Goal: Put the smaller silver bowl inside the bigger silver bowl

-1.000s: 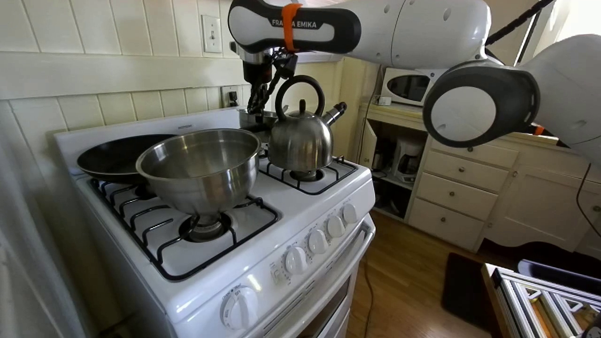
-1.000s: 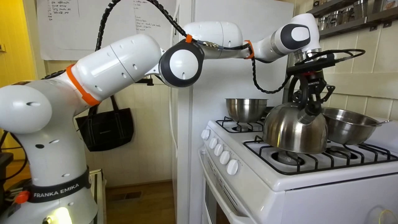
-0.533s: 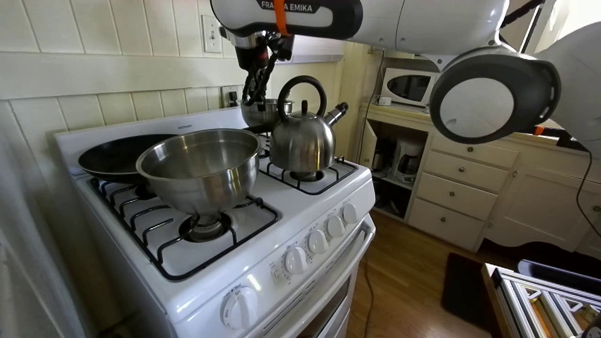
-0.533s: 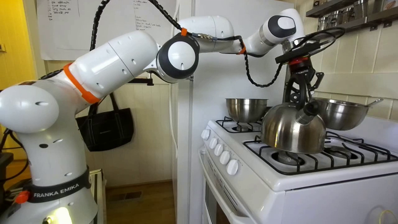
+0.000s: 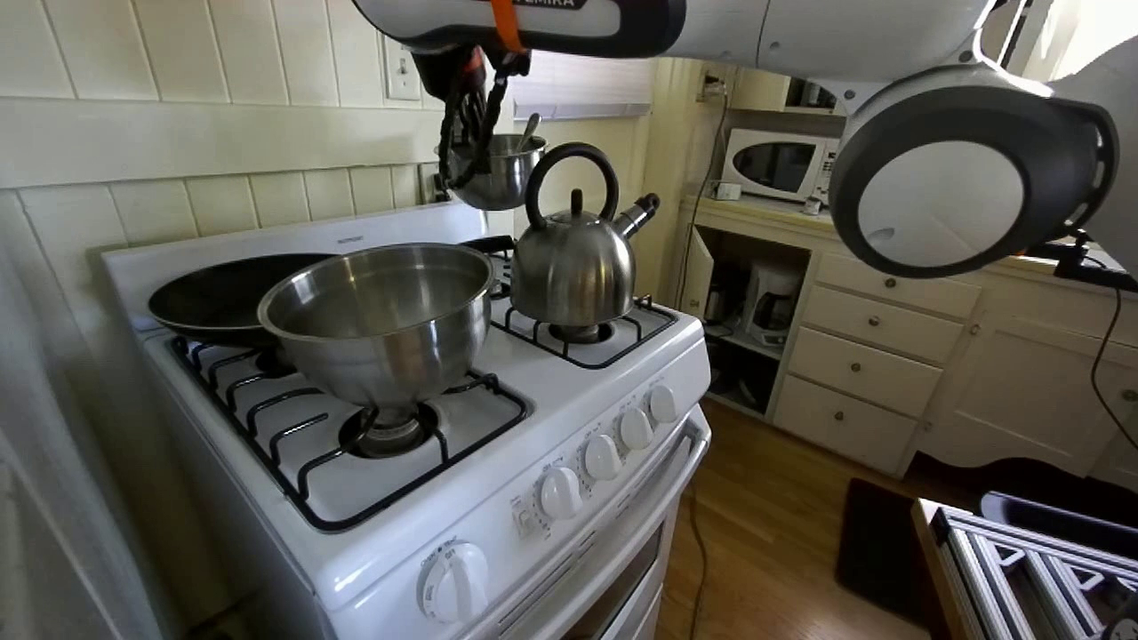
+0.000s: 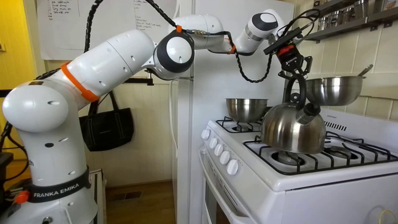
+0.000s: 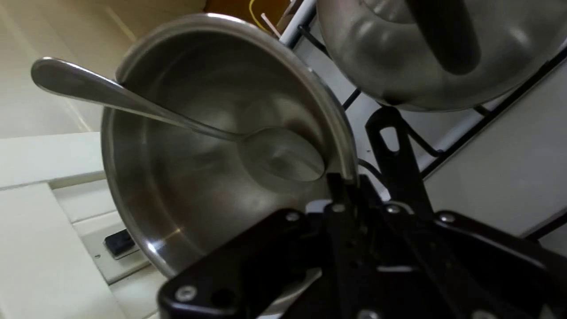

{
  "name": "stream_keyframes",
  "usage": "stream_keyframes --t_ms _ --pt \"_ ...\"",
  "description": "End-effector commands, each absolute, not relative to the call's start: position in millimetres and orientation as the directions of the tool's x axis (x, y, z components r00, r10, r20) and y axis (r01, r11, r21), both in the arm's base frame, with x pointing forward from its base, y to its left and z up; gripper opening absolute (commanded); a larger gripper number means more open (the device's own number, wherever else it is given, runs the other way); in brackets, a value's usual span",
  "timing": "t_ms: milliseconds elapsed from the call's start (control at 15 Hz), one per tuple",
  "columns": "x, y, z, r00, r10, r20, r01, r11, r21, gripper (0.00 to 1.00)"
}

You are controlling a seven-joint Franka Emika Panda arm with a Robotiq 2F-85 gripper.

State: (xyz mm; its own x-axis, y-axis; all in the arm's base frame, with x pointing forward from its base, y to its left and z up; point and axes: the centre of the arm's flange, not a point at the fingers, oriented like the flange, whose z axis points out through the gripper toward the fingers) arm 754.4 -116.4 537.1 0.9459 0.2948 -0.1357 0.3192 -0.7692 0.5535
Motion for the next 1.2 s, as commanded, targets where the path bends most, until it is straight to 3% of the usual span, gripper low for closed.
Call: stream_keyframes --t_ms 0,267,733,1133 --pt "788.5 -76.5 567.9 0.936 0.310 -0.166 0.340 -0.679 0.651 0.02" --pt "775.7 -12.0 572.0 0.888 0.434 -0.153 0.415 -0.611 0.674 0.02" --pt "694.4 35.4 594.9 0.642 0.755 -0.136 0.639 -0.429 0.638 0.02" --pt "676.5 33.4 615.0 0.567 0.821 -0.069 0.716 -0.450 0.533 0.02"
